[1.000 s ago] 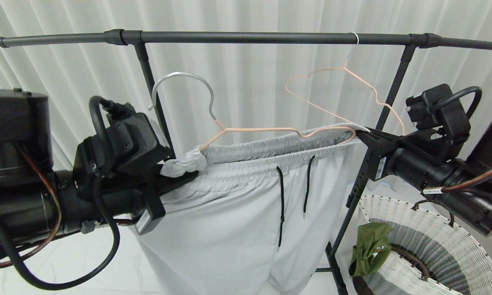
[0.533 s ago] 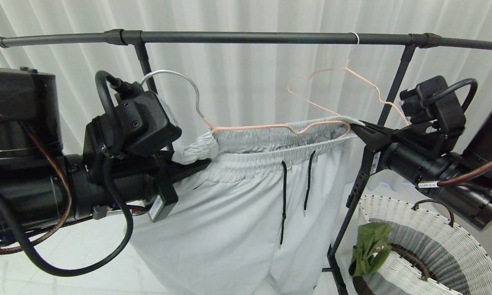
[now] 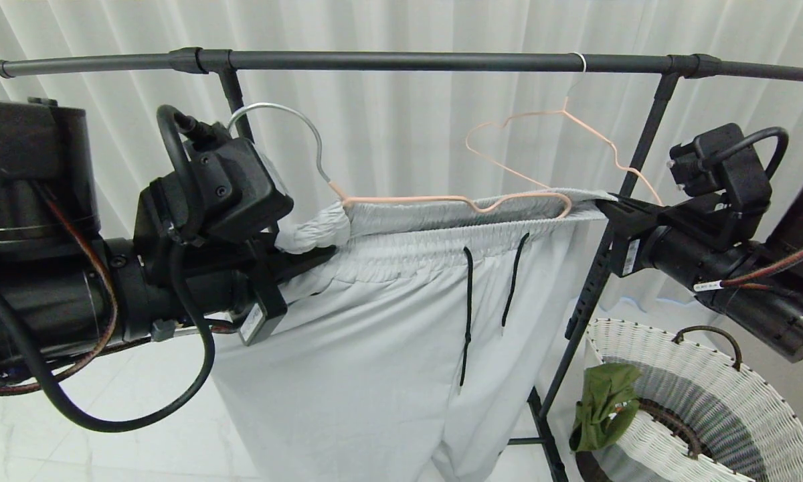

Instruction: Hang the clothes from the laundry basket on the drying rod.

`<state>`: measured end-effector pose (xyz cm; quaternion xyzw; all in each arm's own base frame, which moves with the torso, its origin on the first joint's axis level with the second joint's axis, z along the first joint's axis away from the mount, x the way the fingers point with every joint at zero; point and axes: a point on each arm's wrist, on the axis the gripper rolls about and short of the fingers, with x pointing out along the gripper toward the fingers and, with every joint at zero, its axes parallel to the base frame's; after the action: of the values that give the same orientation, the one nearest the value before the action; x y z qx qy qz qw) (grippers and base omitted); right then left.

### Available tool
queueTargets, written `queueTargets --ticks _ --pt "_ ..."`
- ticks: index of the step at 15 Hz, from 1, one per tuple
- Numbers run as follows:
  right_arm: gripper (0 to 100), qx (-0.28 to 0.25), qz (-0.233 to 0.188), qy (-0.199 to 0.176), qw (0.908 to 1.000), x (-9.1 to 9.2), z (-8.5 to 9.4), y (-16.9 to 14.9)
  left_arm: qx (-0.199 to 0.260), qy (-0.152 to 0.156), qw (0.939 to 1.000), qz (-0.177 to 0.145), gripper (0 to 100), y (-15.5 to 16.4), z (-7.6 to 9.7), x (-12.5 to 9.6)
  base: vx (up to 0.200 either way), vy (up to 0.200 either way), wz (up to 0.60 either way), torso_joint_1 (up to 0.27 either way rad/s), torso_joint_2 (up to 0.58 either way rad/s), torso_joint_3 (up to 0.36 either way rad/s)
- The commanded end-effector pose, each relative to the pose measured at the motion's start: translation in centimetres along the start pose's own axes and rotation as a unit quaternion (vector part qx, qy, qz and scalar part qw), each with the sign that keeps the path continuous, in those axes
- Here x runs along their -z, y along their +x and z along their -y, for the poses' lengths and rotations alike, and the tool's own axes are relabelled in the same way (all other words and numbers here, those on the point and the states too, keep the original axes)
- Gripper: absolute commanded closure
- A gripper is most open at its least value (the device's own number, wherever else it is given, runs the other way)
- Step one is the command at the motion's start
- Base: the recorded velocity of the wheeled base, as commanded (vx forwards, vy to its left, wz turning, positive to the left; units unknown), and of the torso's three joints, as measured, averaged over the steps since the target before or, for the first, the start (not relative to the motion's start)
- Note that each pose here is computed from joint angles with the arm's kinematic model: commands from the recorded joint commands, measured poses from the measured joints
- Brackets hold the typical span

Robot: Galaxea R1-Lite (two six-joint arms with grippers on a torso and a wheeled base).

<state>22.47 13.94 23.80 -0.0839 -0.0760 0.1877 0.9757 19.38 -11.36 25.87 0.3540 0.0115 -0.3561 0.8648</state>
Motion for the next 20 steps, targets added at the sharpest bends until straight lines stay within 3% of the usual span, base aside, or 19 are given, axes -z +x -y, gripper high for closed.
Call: queueTargets --ticks 1,6,13,16,20 --pt "100 0.004 0.007 0.000 1.0000 -0.3 0.5 0.0 0.007 0.019 0.9997 -0.011 100 0.7 0.1 0.4 0.000 0.000 0.00 0.000 0.00 0.000" --pt "100 -0.027 0.034 0.007 0.9990 -1.7 -0.5 -0.9 0.023 0.034 0.9991 -0.013 100 2.7 0.1 0.2 0.000 0.000 0.00 0.000 0.00 0.000" --pt "100 -0.129 0.035 -0.006 0.9910 -1.7 -6.2 -1.5 0.029 0.040 0.9987 0.014 100 4.1 0.0 -1.7 0.000 0.000 0.00 0.000 0.00 0.000" --pt "100 -0.132 0.031 -0.007 0.9907 -1.5 -6.5 -1.3 0.027 0.034 0.9989 0.019 100 4.1 -0.1 -1.9 0.000 0.000 0.00 0.000 0.00 0.000" --pt "100 -0.127 0.034 -0.006 0.9913 -1.7 -6.3 -1.4 0.024 -0.010 0.9992 0.031 100 4.0 -0.1 -2.4 0.000 0.000 0.00 0.000 0.00 0.000"
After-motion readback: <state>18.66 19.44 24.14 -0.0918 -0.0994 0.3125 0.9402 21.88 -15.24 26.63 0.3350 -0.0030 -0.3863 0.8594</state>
